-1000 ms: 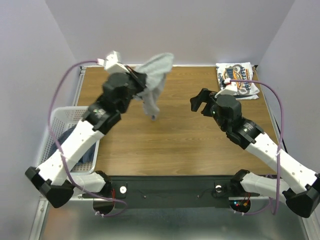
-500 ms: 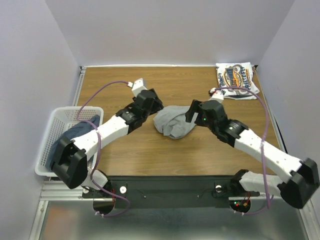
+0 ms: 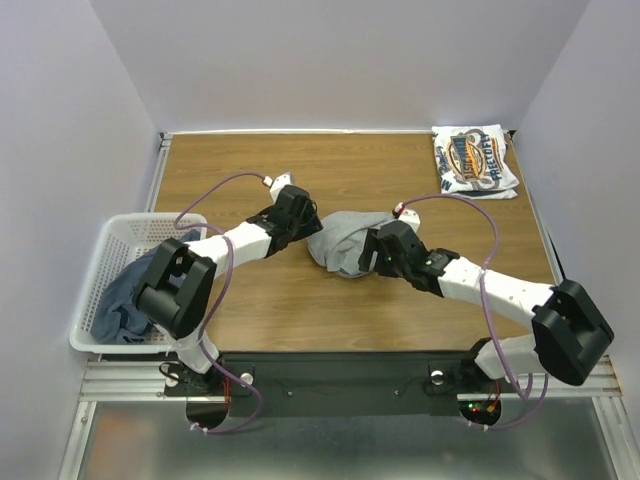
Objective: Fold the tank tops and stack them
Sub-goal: Flatten the tank top out
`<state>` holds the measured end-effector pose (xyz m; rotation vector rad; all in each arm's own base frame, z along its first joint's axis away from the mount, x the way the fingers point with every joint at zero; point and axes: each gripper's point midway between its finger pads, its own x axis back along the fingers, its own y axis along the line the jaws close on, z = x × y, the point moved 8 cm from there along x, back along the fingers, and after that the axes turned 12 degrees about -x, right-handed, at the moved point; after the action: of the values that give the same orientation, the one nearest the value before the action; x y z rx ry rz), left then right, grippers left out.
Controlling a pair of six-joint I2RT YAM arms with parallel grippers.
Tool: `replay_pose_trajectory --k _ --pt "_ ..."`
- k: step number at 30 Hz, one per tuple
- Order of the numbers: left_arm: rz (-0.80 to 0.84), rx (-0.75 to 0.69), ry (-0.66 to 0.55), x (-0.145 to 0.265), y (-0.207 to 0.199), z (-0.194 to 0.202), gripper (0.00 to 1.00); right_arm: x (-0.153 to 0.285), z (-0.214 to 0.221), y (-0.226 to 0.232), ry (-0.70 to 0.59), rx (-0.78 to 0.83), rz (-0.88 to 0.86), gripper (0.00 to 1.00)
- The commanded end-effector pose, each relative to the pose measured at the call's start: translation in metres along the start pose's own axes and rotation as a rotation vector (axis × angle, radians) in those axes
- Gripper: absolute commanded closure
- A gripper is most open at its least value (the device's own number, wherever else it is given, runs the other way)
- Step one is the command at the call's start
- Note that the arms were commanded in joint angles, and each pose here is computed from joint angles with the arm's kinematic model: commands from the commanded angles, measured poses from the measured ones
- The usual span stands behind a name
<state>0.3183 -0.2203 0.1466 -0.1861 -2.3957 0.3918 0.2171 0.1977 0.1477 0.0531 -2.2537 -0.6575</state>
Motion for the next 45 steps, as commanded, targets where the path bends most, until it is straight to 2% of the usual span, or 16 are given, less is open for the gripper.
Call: replay_pose_trajectory --k 1,6,8,11,12,14,16,18,21,26,27,32,41,45 --pt "0.091 -0.027 0.021 -0.004 -0.006 0.009 0.37 -0.012 -0.006 0.012 -0.067 -0.04 -0.025 0.16" --pt "0.12 -0.034 0.054 -0.015 -0.006 0.021 0.38 -0.025 -0.008 0.022 -0.076 -0.036 -0.022 0.16" --pt "0.128 -0.037 0.075 -0.021 -0.007 0.025 0.42 -0.031 -0.008 0.022 -0.078 -0.032 -0.007 0.17" --pt "0.132 -0.035 0.091 -0.024 -0.007 0.029 0.56 -0.034 -0.009 0.022 -0.088 -0.024 0.007 0.28" --pt "0.127 -0.036 0.091 -0.024 -0.006 0.029 0.71 -0.034 -0.012 0.023 -0.101 -0.027 0.009 0.38" --pt "0.121 -0.034 0.084 -0.022 -0.006 0.026 0.83 -0.033 -0.015 0.023 -0.113 -0.031 0.01 0.5" --pt "0.115 -0.041 0.068 -0.016 -0.007 0.019 0.93 -0.03 -0.024 0.024 -0.134 -0.037 0.005 0.7" --pt "0.097 -0.056 0.051 -0.01 -0.008 0.01 0.99 -0.029 -0.029 0.024 -0.141 -0.037 -0.004 0.87" --pt "0.079 -0.073 0.017 0.003 -0.011 -0.006 1.0 -0.028 -0.039 0.024 -0.142 -0.044 -0.014 1.0" --pt "0.064 -0.079 -0.072 0.031 -0.013 -0.04 1.0 -0.02 -0.07 0.015 -0.188 -0.082 -0.024 1.0" --pt "0.04 -0.085 -0.065 0.037 -0.01 -0.041 1.0 -0.015 -0.08 0.015 -0.194 -0.087 -0.036 1.0" --pt "0.042 -0.09 -0.181 0.078 -0.014 -0.087 1.0 0.019 -0.139 0.012 -0.305 -0.14 -0.059 1.0" --pt "0.103 -0.101 -0.362 0.152 -0.034 -0.167 1.0 0.084 -0.224 0.057 -0.513 -0.134 -0.156 1.0" --pt "0.094 -0.084 -0.417 0.163 -0.028 -0.201 1.0 0.114 -0.259 0.078 -0.615 -0.123 -0.202 0.99"
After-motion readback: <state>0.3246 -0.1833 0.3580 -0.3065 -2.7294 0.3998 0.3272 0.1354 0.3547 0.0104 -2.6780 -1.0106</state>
